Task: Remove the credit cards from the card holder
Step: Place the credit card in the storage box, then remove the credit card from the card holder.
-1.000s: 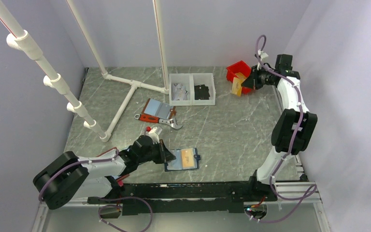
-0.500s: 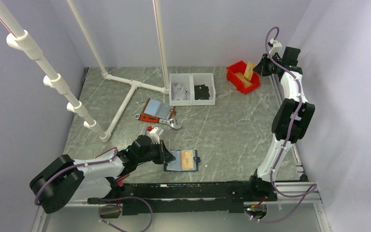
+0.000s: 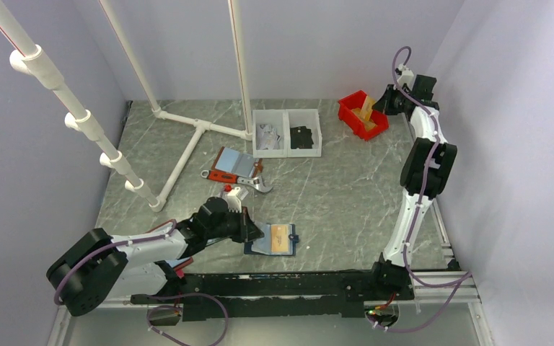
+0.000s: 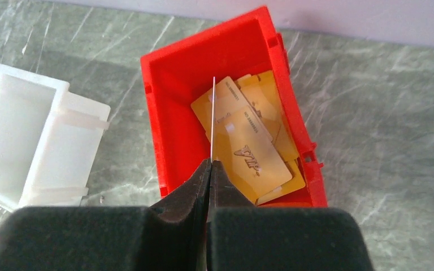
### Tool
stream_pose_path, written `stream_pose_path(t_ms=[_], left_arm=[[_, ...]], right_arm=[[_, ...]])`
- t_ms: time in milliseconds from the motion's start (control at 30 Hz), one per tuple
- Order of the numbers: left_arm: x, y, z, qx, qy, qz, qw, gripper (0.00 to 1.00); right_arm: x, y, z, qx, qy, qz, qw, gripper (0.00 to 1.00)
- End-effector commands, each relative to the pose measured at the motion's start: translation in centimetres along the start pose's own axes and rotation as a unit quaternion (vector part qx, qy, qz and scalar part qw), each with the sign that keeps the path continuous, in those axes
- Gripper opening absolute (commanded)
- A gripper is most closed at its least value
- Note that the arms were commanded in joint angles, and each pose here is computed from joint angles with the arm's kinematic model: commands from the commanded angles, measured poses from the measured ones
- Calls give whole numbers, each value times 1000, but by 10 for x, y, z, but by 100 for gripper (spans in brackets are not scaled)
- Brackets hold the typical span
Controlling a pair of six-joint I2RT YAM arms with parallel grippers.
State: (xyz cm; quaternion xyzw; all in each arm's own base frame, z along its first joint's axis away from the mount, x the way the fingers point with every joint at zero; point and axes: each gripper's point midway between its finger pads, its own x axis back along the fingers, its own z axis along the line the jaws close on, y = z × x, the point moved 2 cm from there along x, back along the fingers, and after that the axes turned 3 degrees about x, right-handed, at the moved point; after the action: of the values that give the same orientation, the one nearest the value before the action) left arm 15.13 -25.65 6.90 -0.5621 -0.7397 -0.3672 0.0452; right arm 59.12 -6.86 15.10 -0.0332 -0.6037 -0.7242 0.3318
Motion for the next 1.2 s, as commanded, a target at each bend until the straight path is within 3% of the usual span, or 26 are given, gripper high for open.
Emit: stream_pose_path(t_ms=[0, 67, 100, 233, 333, 500, 667, 967, 1167], left_arm=[[-1, 11, -11, -17, -20, -5, 1000, 0], [0, 13, -11, -13, -23, -9, 1000, 0], [0, 13, -11, -11, -26, -11, 1000, 0], [0, 14, -12, -6, -27, -11, 1000, 0], [0, 14, -12, 1, -28, -13, 1000, 0], [-1, 12, -9, 18, -28, -18, 999, 0], [-3, 10, -7, 33, -26, -17, 999, 0], [-5, 13, -5, 58, -12, -20, 998, 0], [-2, 14, -5, 72, -8, -27, 997, 0]], right_arm=[[-5, 12, 11, 3, 29, -11, 1000, 0], [-9, 3, 12, 4, 29, 8, 1000, 0], [-10, 1, 9, 10, 13, 19, 1000, 5], [2, 11, -3, 46, -64, 27, 997, 43], [22, 27, 1, 71, -91, 18, 993, 58], [57, 40, 34, 101, -68, 8, 992, 61], [92, 26, 99, 131, 29, 17, 991, 61], [171, -41, 232, 191, 211, 31, 958, 61], [202, -84, 286, 202, 288, 5, 936, 59]])
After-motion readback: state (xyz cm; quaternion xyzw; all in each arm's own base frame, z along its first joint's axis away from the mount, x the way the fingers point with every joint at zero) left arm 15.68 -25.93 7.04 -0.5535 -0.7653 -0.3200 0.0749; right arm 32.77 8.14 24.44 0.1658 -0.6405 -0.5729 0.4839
